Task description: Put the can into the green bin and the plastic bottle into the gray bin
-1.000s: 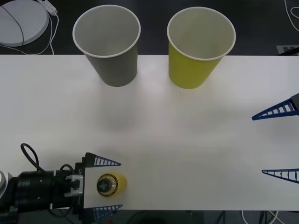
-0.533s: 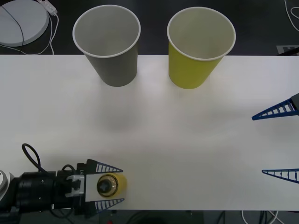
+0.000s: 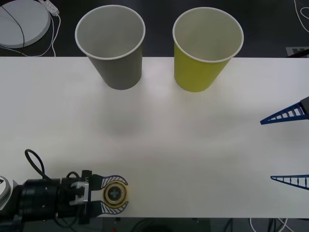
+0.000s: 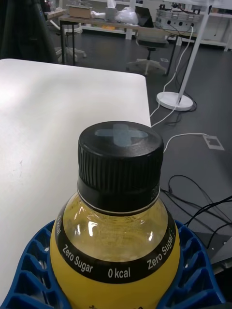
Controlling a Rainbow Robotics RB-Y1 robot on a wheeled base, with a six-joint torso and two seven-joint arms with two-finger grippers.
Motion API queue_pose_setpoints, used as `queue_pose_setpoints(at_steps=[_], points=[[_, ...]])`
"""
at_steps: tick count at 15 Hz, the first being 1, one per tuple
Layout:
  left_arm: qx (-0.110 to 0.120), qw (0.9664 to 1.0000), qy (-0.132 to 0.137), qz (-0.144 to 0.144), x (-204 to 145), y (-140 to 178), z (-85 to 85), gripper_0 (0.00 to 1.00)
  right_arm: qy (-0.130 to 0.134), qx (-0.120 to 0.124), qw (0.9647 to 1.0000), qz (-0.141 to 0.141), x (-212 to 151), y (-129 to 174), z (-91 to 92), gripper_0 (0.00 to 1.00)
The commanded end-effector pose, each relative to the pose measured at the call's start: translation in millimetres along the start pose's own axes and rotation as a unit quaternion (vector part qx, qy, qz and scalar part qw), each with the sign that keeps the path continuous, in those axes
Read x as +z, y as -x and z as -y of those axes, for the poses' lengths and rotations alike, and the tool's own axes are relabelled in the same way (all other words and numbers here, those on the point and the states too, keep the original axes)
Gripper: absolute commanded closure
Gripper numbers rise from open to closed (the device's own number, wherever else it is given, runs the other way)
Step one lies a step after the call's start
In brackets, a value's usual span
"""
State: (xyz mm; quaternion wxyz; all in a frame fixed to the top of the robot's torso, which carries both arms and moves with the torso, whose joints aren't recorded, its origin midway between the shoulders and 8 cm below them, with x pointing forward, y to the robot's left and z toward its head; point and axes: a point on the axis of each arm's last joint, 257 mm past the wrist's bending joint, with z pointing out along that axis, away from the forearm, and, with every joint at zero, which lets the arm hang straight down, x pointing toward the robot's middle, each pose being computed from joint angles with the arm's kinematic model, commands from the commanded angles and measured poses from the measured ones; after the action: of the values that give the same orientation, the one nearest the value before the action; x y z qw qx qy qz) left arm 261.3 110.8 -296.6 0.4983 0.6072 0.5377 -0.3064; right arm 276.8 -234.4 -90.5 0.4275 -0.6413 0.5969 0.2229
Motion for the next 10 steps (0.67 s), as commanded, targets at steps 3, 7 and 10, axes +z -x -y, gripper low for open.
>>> queue_pose_setpoints(at_steps=[3, 7, 10], points=[[0.003, 1.0000, 0.004, 0.002, -3, 8, -6.5, 1.00, 0.000, 0.000, 1.0000, 0.000, 0, 0, 0.0, 0.00], [0.017, 0.9998, 0.011, 0.006, -9, 23, -17.4, 1.00, 0.000, 0.000, 1.0000, 0.000, 0, 0, 0.0, 0.00], [0.028, 0.9995, 0.015, 0.004, -18, 35, -25.5, 1.00, 0.000, 0.000, 1.0000, 0.000, 0, 0, 0.0, 0.00]])
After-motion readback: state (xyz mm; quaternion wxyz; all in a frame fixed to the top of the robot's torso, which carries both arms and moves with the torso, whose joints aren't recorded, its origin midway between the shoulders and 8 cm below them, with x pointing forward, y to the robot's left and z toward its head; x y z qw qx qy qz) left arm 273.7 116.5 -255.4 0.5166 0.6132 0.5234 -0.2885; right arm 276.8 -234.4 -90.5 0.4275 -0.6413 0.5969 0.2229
